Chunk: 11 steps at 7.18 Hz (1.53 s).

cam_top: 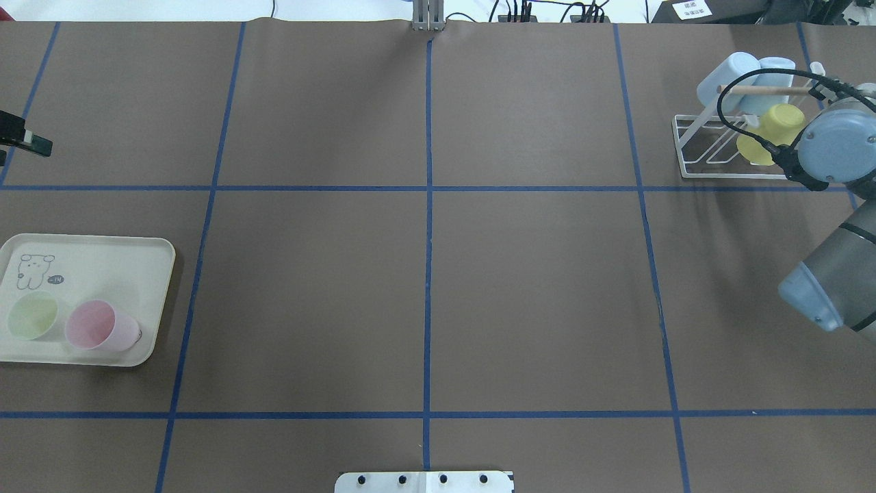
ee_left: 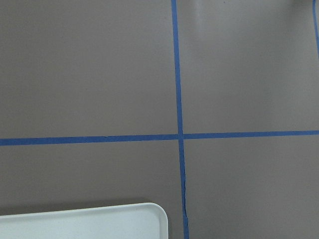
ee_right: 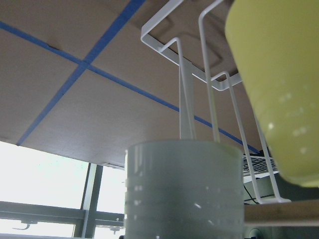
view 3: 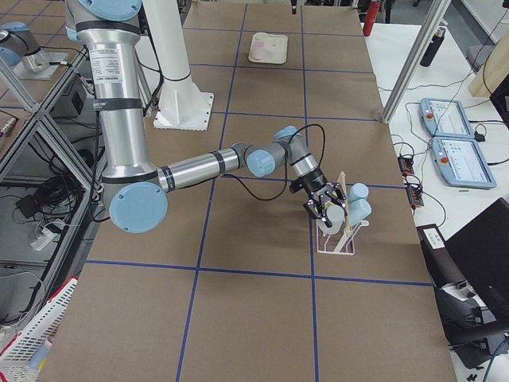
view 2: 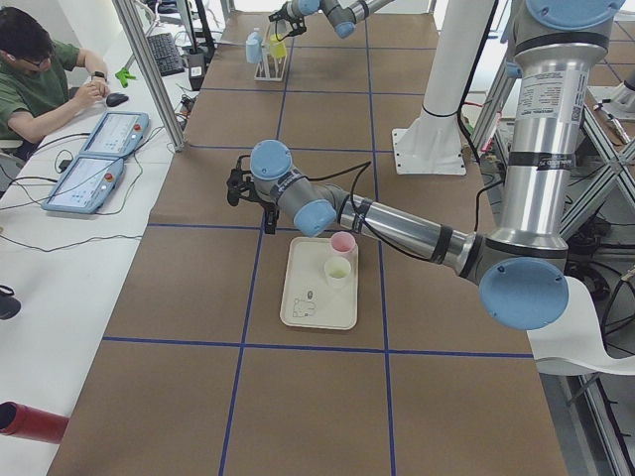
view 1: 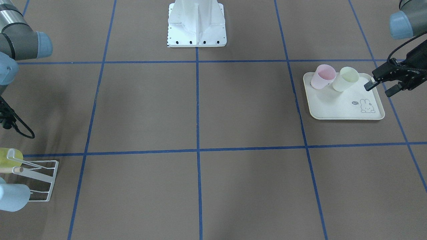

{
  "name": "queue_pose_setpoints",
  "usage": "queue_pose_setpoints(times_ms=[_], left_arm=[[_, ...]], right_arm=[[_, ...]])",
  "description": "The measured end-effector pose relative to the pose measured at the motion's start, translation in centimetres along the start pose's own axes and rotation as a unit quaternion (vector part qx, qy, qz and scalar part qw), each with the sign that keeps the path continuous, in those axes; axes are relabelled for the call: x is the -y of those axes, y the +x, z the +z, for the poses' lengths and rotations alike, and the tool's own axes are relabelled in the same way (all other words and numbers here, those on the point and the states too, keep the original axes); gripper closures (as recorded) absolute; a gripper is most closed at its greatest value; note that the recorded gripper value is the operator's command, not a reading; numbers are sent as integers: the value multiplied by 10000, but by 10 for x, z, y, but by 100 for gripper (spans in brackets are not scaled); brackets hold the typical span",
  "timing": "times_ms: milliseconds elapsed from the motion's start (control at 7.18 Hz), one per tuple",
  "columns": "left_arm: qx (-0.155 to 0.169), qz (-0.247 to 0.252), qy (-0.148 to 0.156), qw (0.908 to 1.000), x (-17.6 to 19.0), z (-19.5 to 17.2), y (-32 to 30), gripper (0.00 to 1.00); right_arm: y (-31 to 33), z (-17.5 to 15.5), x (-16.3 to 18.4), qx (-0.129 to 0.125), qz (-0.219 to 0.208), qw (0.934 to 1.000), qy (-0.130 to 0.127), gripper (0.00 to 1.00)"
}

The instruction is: Transfer IKEA cup to right arm and place on rack

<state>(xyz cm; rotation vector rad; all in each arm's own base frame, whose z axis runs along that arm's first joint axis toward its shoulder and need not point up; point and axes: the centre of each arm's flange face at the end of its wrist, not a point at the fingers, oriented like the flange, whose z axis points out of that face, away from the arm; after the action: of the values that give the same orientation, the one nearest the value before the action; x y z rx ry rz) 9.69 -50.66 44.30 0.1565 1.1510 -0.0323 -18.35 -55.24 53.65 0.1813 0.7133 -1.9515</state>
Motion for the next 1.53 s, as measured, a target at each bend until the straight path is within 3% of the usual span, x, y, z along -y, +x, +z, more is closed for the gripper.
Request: queue_pose_setpoints(times_ms=[697,836,1115,1393,1533], left_arm=[[-4,1,4,10000,1,0,1,0],[-4,1,4,10000,1,0,1,0],[-4,2,4,10000,1,0,1,0],[-8,10,8,10000,1,0,2,0],[-5,23,22,10000,1,-1,2,0]], right_arm=[[6,4,9,3,-55,10000,13,7],[7,4,9,-4,-54,10000,16,2],[10,-1,7,-58,-28,10000,24,2],[20,-21,-8,-257,138,9995,81,2],[25,-35,-24,-389,369,9983,247,2]])
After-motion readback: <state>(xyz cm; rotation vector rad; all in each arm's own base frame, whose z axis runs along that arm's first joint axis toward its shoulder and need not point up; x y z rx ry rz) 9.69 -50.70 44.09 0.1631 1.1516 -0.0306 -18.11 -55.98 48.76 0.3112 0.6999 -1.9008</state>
